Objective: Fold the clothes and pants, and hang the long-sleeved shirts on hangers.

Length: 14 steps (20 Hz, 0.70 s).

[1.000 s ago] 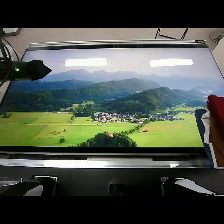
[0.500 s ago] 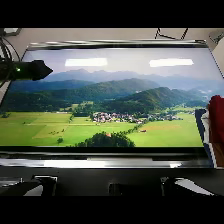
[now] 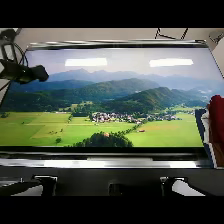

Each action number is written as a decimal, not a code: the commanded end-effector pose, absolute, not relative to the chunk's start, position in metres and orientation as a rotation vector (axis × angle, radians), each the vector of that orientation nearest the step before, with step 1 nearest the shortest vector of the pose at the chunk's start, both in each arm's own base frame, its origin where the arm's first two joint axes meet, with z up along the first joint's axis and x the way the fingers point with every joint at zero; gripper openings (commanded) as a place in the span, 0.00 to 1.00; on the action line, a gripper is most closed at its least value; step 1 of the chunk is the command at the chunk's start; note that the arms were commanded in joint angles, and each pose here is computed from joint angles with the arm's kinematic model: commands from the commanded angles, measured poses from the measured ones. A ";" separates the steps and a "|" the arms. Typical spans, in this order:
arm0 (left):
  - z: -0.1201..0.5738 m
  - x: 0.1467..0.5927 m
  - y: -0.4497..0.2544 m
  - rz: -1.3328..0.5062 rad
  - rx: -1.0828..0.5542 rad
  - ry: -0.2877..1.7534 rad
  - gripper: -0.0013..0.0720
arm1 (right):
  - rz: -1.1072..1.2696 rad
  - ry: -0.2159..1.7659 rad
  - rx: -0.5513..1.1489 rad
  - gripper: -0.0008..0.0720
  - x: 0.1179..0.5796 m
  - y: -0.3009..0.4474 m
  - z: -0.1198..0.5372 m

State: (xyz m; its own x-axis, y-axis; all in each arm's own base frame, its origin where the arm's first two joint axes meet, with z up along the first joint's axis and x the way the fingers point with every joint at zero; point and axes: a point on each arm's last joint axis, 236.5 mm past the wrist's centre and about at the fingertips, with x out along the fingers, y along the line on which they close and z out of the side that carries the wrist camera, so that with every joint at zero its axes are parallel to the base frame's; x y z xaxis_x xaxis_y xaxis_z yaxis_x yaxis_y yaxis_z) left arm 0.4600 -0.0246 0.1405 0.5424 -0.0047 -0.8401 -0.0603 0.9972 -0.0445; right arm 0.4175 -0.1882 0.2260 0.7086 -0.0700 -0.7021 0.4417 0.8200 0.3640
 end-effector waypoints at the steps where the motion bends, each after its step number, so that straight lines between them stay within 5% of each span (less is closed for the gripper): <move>1: 0.087 0.422 -0.015 0.064 -0.006 1.278 0.99 | -0.088 0.946 0.553 0.98 0.458 -0.056 0.189; 5: 0.079 0.420 -0.029 -0.015 0.025 1.290 0.99 | 0.018 1.175 0.450 0.98 0.447 0.010 0.142; 14: 0.074 0.421 -0.029 -0.015 0.026 1.302 0.99 | 0.050 1.180 0.449 0.98 0.447 0.022 0.142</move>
State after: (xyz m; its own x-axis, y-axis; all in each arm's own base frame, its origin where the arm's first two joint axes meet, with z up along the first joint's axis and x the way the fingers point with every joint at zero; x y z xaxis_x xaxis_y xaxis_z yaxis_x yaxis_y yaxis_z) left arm 0.4217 -0.0284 0.0768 0.2754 0.0042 -0.9613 0.0214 0.9997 0.0105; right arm 0.4485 0.0186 0.1438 0.4010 0.2642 -0.8772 0.1989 0.9095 0.3649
